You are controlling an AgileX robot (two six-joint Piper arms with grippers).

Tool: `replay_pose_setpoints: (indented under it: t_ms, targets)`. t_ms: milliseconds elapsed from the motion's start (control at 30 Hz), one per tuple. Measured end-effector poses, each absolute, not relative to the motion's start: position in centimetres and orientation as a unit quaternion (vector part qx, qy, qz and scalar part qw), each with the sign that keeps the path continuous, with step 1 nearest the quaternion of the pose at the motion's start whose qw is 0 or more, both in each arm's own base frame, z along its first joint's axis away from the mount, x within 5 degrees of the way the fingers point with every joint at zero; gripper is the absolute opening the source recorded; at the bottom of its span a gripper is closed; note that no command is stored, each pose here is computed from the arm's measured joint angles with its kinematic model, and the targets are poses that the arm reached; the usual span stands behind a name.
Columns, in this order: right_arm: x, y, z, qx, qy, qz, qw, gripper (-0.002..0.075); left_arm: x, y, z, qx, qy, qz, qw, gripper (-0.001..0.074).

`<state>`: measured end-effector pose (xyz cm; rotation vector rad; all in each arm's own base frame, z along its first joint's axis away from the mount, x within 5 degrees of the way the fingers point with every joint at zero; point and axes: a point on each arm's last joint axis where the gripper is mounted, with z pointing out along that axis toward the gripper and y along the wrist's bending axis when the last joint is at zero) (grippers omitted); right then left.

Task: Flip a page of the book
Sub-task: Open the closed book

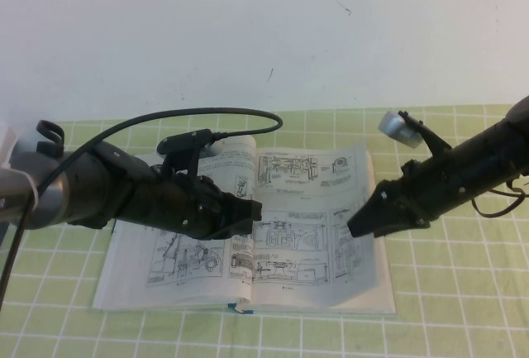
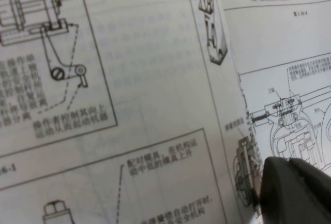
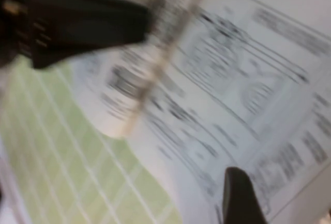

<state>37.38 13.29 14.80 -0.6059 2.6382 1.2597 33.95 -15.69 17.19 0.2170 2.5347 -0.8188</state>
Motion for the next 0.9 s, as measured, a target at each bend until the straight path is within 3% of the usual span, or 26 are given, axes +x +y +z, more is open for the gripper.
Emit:
replay_pose_setpoints:
  t_ms: [233, 900]
  targets:
    - [37.36, 12.70, 14.15, -0.203, 0.901, 0.378, 0.066, 0.0353, 33.94, -15.68, 17.18, 0.086, 0.922, -0.296, 0.234, -0.0004]
    - [38.01, 12.39, 13.85, -0.168, 0.917, 0.352, 0.084, 0.0352, 33.87, -15.71, 17.17, 0.093, 0.922, -0.296, 0.233, -0.0004]
